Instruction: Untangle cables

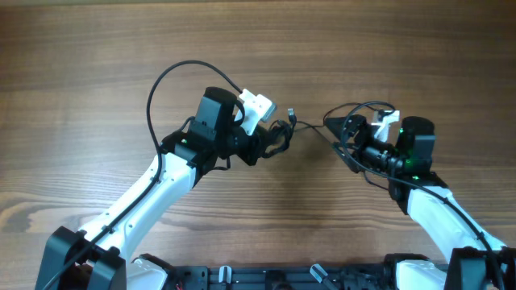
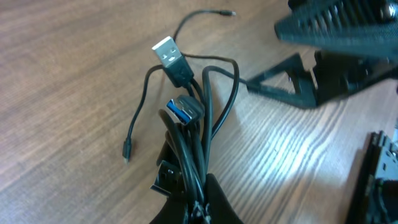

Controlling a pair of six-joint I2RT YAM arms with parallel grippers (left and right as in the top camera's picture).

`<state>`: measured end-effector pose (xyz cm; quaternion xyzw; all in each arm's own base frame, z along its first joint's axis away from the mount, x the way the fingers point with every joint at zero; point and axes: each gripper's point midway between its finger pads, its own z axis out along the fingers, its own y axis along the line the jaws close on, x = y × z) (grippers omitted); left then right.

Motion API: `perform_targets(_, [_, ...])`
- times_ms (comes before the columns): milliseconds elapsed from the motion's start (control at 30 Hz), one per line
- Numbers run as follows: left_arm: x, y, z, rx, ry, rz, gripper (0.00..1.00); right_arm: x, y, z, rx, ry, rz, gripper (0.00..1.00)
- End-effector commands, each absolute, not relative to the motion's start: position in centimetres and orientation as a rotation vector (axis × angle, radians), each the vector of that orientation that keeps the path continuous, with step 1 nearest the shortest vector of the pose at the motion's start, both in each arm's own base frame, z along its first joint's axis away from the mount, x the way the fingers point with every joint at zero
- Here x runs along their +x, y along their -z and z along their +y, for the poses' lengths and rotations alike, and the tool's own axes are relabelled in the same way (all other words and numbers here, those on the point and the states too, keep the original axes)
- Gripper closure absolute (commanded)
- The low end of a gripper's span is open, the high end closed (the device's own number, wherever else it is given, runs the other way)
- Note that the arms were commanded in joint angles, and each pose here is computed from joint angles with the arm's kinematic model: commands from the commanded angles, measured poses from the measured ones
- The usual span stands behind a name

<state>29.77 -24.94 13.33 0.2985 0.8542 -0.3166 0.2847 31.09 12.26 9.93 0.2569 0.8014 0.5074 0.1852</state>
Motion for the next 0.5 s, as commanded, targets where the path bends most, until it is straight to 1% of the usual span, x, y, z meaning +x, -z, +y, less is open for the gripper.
perform_targets(0, [30.4,-15.6,-24.8,0.775,0.808,2.213,0.96,30.8,-11.0,14.1,0.596,-1.481,2.254,0.00])
perform_targets(33, [30.7,-15.8,-24.4,0.761,0.773,2.214,0.96,30.9,-11.2,14.3,0.602,-1.491,2.247,0.00])
perform_targets(100, [31.2,-16.1,-23.8,0.735,0.715,2.210,0.96,31.1,-11.2,14.2,0.714,-1.526,2.240,0.00])
perform_targets(167, [32.2,-16.3,-22.5,0.683,0.603,2.211,0.96,31.0,-11.1,14.2,0.907,-1.594,2.236,0.00])
perform_targets(233, [34.0,-16.2,-20.2,0.590,0.410,2.218,0.96,30.4,-10.1,14.0,1.145,-1.622,2.252,0.00])
perform_targets(300, [35.4,-16.4,-18.0,0.506,0.244,2.211,0.94,30.4,-8.3,12.9,1.296,-1.512,2.254,0.00])
perform_targets(333, [35.9,-16.6,-16.9,0.465,0.165,2.206,0.91,30.3,-7.2,12.2,1.364,-1.426,2.255,0.00])
perform_targets(367, [36.6,-16.9,-15.1,0.399,0.044,2.194,0.91,29.8,-5.4,10.9,1.480,-1.287,2.262,0.00])
perform_targets(400, [37.1,-17.3,-13.7,0.344,-0.047,2.179,0.95,29.1,-3.8,9.7,1.573,-1.155,2.267,0.00])
perform_targets(433, [37.5,-17.8,-12.9,0.308,-0.104,2.161,0.96,28.4,-2.7,8.8,1.638,-1.057,2.276,0.00])
perform_targets(467, [37.8,-18.2,-12.9,0.296,-0.106,2.143,0.96,27.8,-2.3,8.6,1.629,-1.020,2.308,0.00])
